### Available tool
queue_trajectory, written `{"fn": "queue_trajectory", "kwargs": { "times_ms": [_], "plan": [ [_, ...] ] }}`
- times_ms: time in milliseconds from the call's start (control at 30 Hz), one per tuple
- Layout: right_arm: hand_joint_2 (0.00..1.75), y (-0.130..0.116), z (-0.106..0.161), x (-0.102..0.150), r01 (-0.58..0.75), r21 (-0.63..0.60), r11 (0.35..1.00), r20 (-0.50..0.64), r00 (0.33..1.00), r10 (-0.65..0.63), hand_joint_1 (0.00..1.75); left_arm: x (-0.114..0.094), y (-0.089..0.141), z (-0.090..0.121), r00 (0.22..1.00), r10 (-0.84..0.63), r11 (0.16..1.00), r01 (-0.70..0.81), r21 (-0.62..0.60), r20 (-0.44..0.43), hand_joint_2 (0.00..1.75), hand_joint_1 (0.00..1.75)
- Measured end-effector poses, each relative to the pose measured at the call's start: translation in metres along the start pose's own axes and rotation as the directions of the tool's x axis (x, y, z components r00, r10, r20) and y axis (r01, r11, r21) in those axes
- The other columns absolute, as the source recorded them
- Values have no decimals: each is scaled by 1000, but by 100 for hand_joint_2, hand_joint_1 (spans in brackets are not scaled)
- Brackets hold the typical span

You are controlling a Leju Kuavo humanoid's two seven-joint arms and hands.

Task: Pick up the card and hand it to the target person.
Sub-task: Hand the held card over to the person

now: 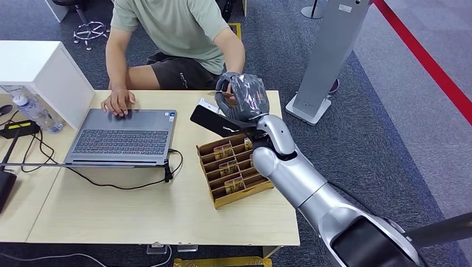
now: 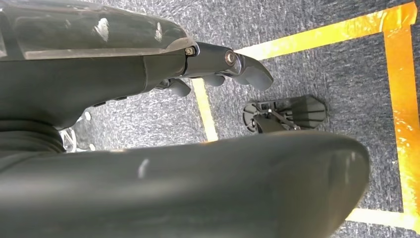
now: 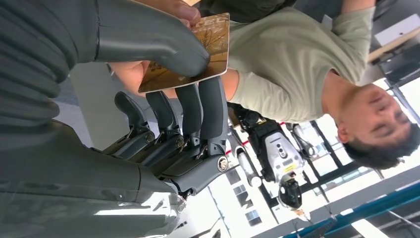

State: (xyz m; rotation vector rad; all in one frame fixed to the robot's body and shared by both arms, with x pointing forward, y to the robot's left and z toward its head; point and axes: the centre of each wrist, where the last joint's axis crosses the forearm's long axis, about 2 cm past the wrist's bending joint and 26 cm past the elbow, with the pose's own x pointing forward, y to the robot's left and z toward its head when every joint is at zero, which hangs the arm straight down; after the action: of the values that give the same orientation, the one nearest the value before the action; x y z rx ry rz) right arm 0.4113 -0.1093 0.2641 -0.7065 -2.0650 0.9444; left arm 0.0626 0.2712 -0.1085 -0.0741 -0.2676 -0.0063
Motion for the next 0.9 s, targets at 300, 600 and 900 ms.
{"fn": "queue_trajectory", "kwargs": {
  "times_ms": [300,600,900],
  "plan": [
    [175,24,4,-15,-40,96,995,-83,995,48,0,-1,0,0,1000,0,1000,0,-18,-21,0,0],
    [175,33,12,-24,53,127,990,-127,991,-36,0,0,0,0,1000,5,1000,-5,-11,-10,0,0],
    [175,60,79,-39,598,-7,801,-249,775,-581,0,-4,-1,0,998,41,999,-41,4,-39,0,0]
  ]
}}
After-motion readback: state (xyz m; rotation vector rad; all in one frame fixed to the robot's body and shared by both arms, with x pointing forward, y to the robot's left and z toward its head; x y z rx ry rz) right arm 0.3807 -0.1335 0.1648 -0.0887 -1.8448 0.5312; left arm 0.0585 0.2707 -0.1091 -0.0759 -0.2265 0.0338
